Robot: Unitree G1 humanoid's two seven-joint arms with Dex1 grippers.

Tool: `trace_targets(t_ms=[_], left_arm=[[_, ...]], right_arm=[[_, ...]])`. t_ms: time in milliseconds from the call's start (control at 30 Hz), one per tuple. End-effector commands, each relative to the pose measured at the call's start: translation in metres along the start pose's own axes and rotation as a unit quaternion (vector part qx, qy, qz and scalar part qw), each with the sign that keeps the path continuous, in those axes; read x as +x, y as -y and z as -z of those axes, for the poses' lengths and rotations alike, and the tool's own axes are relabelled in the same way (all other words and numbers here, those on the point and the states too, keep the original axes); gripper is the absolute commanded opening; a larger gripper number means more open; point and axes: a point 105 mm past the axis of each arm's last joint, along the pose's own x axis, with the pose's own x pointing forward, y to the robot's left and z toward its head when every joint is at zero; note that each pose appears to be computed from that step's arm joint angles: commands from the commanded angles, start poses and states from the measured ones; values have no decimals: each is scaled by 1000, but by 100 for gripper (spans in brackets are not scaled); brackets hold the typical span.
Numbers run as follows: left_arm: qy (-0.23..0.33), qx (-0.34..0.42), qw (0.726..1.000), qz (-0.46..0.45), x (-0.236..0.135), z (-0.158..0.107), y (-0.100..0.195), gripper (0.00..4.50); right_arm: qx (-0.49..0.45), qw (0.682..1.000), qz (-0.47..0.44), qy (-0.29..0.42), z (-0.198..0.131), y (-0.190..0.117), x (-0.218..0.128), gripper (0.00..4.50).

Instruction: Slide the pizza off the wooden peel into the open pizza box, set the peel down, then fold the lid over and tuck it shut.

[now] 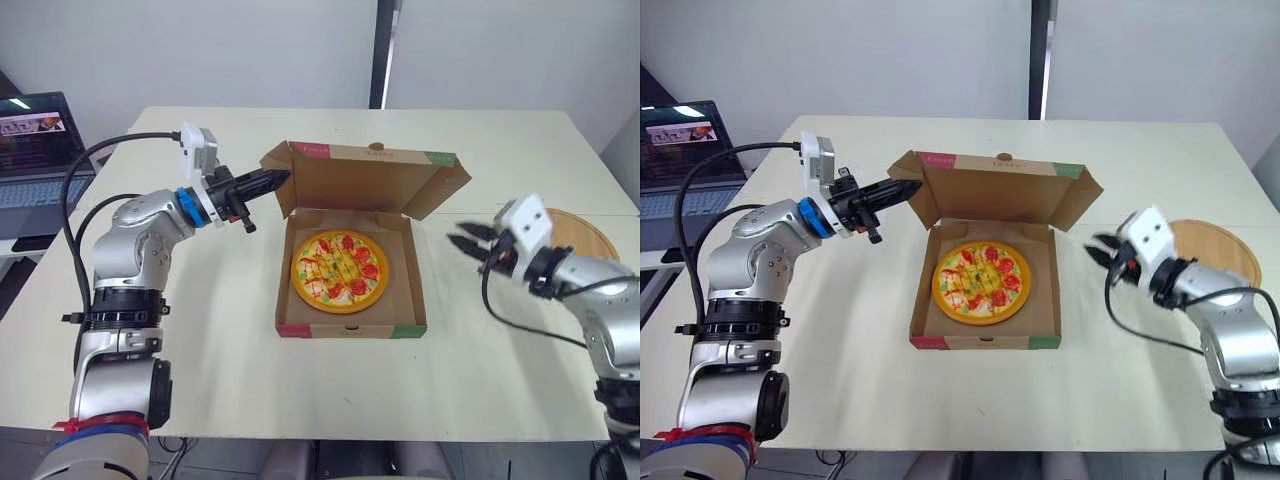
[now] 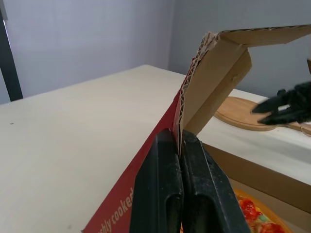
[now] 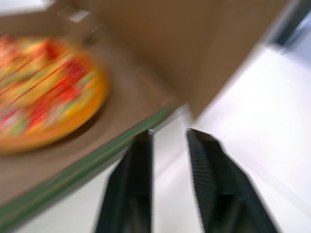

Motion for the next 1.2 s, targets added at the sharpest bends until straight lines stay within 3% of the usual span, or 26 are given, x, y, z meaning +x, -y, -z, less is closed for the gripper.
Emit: trace_targets(t_ms=[33,400,500,633,700,833,1200], left_arm=[[11,30,999,7,3,-15,0,0],[13,36,999,1,3,-17,-3,0],[12,37,999,-3,3,-18,-3,0],[11,39,999,-3,8,-25,1,0],[-3,50,999,-1,11,-24,5,0],[-27,67,997,-5,18,-22,10,0],[-25,50,997,-50,47,-43,11,0]], right_arm=[[16,999,45,19,-12,13,14,257],[61,996,37,50,-28,7,37,257],[62,996,44,55,-32,9,40,198],[59,995,50,64,-42,9,42,54],[57,995,55,68,-49,11,42,12],[50,994,59,73,-63,11,41,12],[21,996,64,66,-93,3,31,12]])
